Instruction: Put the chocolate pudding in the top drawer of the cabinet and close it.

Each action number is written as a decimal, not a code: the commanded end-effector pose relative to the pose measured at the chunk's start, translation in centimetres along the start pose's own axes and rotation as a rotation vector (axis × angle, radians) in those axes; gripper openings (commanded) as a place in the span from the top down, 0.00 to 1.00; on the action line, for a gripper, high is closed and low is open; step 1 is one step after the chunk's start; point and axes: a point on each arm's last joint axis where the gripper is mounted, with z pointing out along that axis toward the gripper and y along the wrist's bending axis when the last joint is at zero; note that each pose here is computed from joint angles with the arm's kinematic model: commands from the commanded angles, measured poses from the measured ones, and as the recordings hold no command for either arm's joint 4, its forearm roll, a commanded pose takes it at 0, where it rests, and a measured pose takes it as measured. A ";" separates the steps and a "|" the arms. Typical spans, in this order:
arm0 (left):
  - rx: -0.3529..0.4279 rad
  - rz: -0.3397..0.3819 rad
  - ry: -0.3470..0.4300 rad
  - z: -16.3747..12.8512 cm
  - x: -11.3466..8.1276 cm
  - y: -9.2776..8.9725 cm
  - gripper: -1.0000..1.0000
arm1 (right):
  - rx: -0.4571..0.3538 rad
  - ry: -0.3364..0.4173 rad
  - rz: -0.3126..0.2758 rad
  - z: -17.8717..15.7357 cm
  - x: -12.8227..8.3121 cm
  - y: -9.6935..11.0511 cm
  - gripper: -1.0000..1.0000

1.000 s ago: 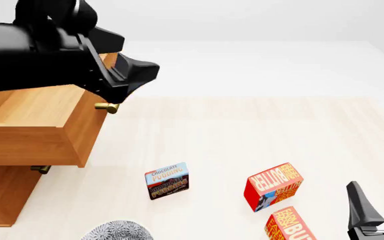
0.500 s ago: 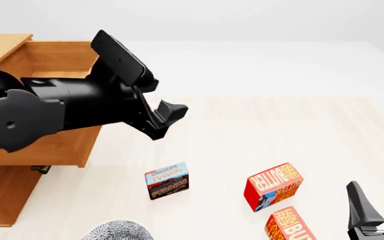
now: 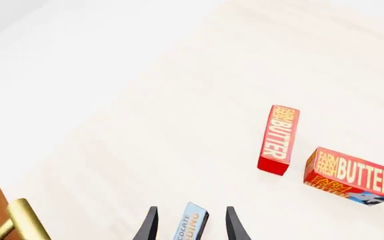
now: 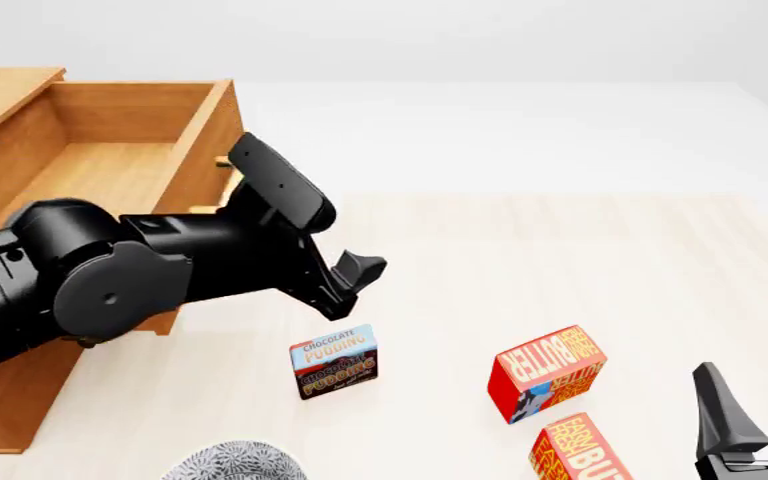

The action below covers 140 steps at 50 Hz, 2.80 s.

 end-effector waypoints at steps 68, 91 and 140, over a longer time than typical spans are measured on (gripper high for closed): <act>-0.055 -0.096 0.173 6.9 8.2 1.6 0.00 | -0.002 0.000 0.000 0.0 0.0 0.0 0.00; -0.038 -0.115 0.195 7.8 9.5 0.8 0.00 | -0.002 0.000 0.000 0.1 0.0 0.0 0.00; -0.039 -0.156 0.236 9.4 11.5 0.6 0.00 | -0.002 0.000 0.000 0.1 0.0 0.0 0.00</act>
